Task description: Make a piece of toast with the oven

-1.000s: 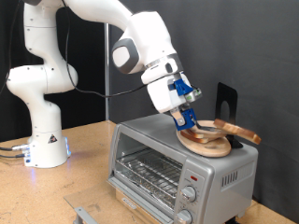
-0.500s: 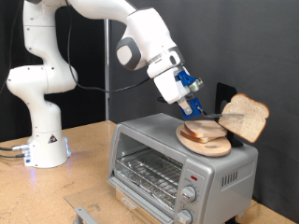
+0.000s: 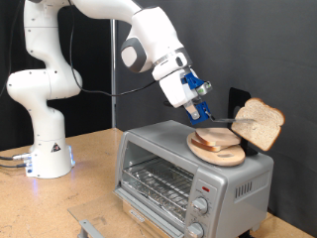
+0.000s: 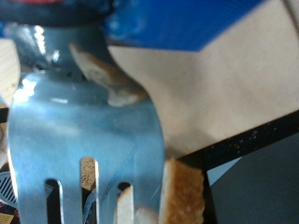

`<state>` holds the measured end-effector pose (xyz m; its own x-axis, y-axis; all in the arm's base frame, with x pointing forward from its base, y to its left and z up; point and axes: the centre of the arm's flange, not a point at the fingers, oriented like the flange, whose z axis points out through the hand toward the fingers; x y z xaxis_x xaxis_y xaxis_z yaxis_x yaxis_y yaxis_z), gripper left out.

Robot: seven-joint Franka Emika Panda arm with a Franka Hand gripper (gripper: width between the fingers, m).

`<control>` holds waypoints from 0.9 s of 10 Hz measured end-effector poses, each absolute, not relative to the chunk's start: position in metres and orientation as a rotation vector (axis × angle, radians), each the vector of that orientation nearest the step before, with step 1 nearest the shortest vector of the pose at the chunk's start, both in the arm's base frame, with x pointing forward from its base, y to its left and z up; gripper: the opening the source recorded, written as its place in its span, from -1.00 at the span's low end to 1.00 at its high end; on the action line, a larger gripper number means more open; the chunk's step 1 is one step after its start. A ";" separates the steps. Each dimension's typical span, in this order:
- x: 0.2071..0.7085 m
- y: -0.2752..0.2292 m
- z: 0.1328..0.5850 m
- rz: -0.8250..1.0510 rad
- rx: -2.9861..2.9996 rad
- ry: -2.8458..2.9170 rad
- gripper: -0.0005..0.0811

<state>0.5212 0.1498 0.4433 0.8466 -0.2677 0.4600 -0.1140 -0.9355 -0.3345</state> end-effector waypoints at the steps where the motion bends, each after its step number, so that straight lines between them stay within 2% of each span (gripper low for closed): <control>1: 0.517 0.149 0.443 -0.723 -2.731 0.288 0.09; 5: 0.482 0.174 0.445 -0.662 -2.743 0.184 0.09; 9: 0.471 0.178 0.445 -0.660 -2.746 0.196 0.09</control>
<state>0.4708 0.1782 0.4452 0.8846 -0.2024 0.4201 -0.0598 -0.9426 -0.3284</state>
